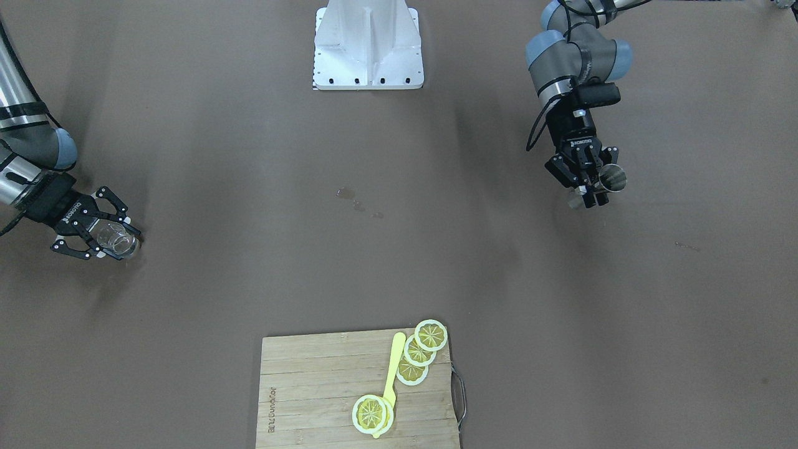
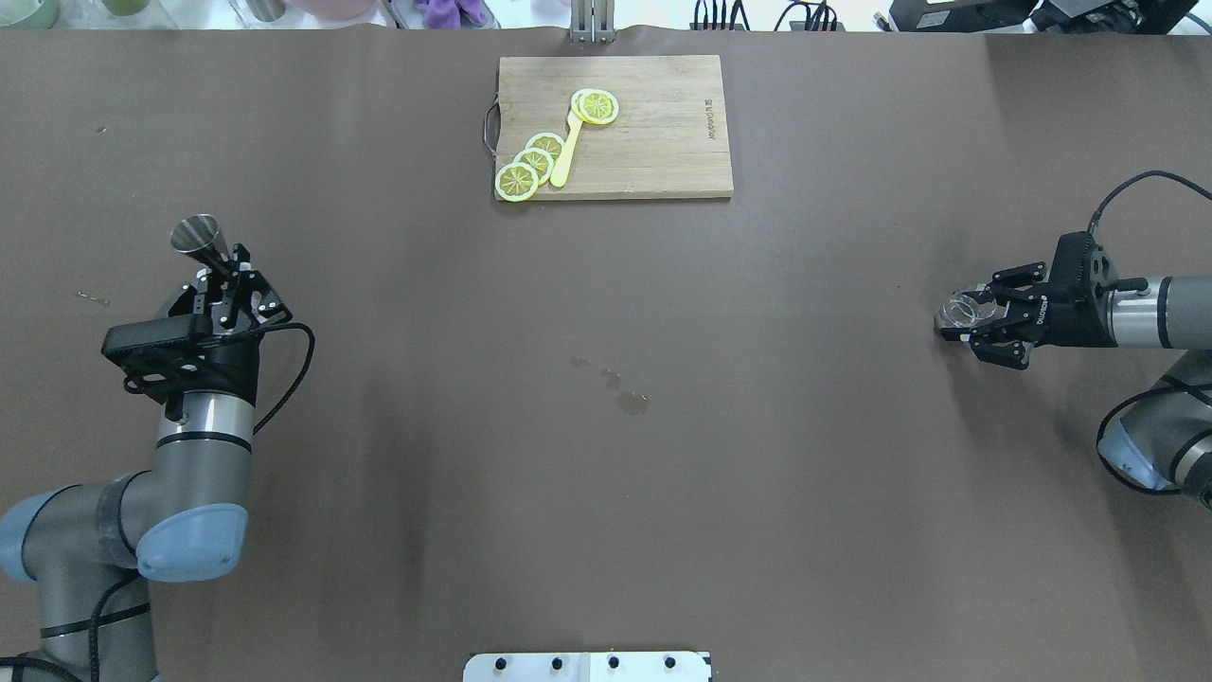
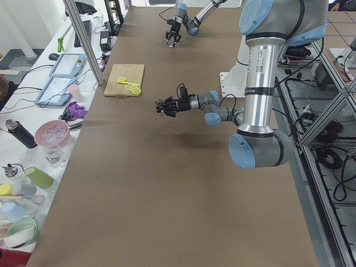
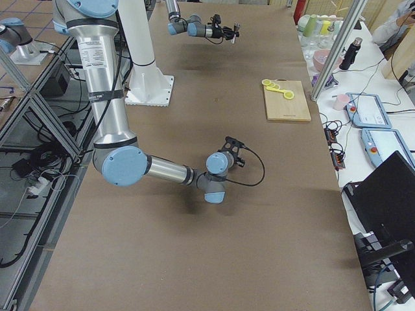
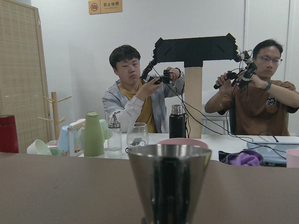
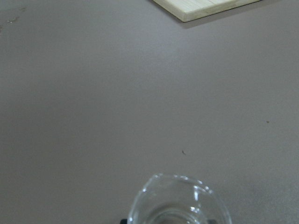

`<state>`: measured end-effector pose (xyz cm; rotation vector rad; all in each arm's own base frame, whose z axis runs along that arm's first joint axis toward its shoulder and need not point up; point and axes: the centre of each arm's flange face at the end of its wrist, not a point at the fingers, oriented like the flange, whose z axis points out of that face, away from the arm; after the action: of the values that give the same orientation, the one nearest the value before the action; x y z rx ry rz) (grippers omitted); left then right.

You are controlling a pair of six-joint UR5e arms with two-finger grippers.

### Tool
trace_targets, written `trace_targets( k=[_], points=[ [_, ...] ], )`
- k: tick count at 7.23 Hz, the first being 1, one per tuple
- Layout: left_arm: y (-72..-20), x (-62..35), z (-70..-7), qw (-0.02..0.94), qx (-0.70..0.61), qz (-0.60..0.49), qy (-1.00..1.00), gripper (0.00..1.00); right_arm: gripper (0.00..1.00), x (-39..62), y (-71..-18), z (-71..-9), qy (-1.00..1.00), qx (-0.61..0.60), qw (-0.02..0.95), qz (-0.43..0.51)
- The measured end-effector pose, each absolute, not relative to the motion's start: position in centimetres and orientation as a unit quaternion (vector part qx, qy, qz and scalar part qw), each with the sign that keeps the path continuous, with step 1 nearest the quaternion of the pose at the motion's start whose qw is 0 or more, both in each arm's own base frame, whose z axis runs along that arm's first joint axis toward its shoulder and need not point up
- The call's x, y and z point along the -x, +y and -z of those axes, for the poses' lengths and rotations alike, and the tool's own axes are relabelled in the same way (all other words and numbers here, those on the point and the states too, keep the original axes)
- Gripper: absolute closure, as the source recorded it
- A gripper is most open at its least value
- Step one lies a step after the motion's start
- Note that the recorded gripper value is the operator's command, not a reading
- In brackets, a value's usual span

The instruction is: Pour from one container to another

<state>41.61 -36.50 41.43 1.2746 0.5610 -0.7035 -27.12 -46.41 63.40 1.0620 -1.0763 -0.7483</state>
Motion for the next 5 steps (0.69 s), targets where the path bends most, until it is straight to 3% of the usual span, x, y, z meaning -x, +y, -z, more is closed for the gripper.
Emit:
trace_targets(
  k=[5],
  points=[
    [-38.3,-46.0,-30.8,0.714,-0.596,0.189,0.315,1.00,0.48,27.1,-46.4,-63.1,-0.477,-0.475,0.661,0.332]
  ],
)
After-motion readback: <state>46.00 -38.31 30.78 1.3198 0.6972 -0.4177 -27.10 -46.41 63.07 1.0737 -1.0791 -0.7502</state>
